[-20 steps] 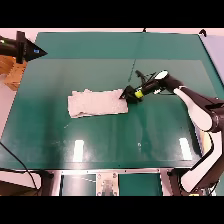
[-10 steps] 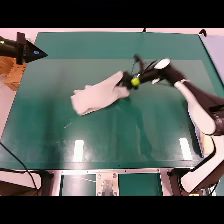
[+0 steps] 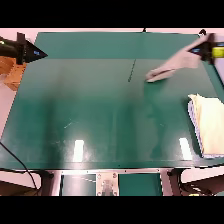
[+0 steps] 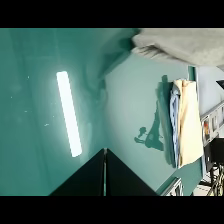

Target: Fold the shirts.

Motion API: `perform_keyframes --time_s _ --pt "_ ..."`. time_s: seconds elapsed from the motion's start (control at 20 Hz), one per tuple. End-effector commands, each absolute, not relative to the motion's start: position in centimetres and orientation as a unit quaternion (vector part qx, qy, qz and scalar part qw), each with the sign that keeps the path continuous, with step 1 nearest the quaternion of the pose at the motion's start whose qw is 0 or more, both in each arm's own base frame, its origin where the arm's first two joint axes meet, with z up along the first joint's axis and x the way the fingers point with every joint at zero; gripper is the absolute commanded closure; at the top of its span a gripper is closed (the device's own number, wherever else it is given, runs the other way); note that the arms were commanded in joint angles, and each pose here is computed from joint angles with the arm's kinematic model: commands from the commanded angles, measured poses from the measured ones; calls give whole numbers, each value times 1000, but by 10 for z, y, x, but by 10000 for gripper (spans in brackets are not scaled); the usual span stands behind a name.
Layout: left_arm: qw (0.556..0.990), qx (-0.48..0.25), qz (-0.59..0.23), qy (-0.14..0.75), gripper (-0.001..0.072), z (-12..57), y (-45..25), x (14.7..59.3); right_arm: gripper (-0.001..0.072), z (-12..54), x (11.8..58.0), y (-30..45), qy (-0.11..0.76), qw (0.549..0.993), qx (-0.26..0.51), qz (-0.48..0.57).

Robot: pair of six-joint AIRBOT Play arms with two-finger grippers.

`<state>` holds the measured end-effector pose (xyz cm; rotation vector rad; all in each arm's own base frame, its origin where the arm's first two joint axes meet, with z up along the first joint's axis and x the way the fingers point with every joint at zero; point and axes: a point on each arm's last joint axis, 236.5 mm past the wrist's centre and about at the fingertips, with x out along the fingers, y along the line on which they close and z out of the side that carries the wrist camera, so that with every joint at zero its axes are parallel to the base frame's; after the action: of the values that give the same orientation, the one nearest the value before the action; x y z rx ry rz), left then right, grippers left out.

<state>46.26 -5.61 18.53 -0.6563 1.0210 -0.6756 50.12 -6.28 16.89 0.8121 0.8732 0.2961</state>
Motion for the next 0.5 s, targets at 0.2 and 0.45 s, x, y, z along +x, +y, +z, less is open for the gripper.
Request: perform_keyframes --time_s 0.2,0.45 --pt "774 -296 -313 463 685 186 -55 465 701 162 415 -244 371 815 444 -23" --pt "770 -296 -315 469 685 185 -56 462 702 137 330 -267 470 748 452 -123"
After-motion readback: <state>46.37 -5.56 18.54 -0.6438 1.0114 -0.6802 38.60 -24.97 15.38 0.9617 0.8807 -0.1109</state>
